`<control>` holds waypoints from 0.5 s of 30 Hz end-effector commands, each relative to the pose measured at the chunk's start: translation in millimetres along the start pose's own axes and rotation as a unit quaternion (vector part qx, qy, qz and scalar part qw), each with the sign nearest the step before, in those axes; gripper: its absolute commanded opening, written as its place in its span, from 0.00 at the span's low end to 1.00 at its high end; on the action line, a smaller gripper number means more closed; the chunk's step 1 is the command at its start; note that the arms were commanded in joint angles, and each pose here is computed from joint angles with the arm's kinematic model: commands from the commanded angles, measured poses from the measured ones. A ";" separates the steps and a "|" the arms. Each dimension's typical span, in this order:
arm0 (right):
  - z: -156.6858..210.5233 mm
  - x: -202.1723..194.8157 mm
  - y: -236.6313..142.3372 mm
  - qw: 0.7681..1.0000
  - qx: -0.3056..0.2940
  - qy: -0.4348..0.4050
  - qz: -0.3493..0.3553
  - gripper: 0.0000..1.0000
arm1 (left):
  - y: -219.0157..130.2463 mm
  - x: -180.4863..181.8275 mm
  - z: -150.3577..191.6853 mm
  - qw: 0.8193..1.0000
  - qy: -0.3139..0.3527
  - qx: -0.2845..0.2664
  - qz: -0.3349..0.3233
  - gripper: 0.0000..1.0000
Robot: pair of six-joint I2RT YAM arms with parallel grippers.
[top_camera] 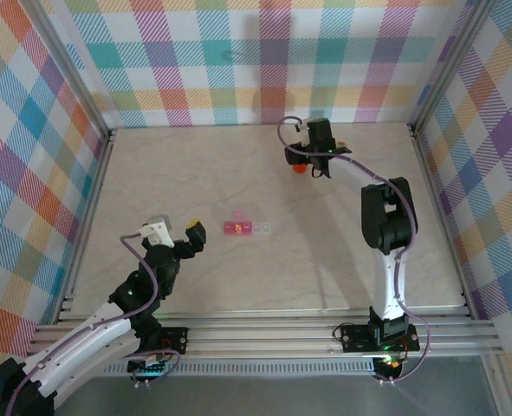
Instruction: Sort the pills into containers
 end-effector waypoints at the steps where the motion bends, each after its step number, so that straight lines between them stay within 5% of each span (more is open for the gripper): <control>1: -26.3 4.9 -47.3 0.999 -0.041 0.000 -0.019 0.75 | 3.8 -8.2 -13.6 1.000 -0.022 -0.010 0.004 1.00; 9: 13.6 15.9 -97.9 0.995 0.001 0.094 -0.030 0.67 | 24.9 -22.5 -2.2 0.997 0.000 0.072 0.014 0.99; 15: 63.4 60.9 -120.5 0.988 0.042 0.116 -0.094 0.59 | 52.4 -15.8 26.5 0.983 -0.068 0.173 0.004 0.87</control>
Point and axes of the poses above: each hand's point on the last joint's axis, 136 mm out from that joint toward the fingers, its own y axis out along the fingers, its own x axis along the line the jaws close on, z = x × y, the point moved 6 cm from there along -y, back along the fingers, and after that the axes turned 1 degree about -y, right-handed, at the moved point
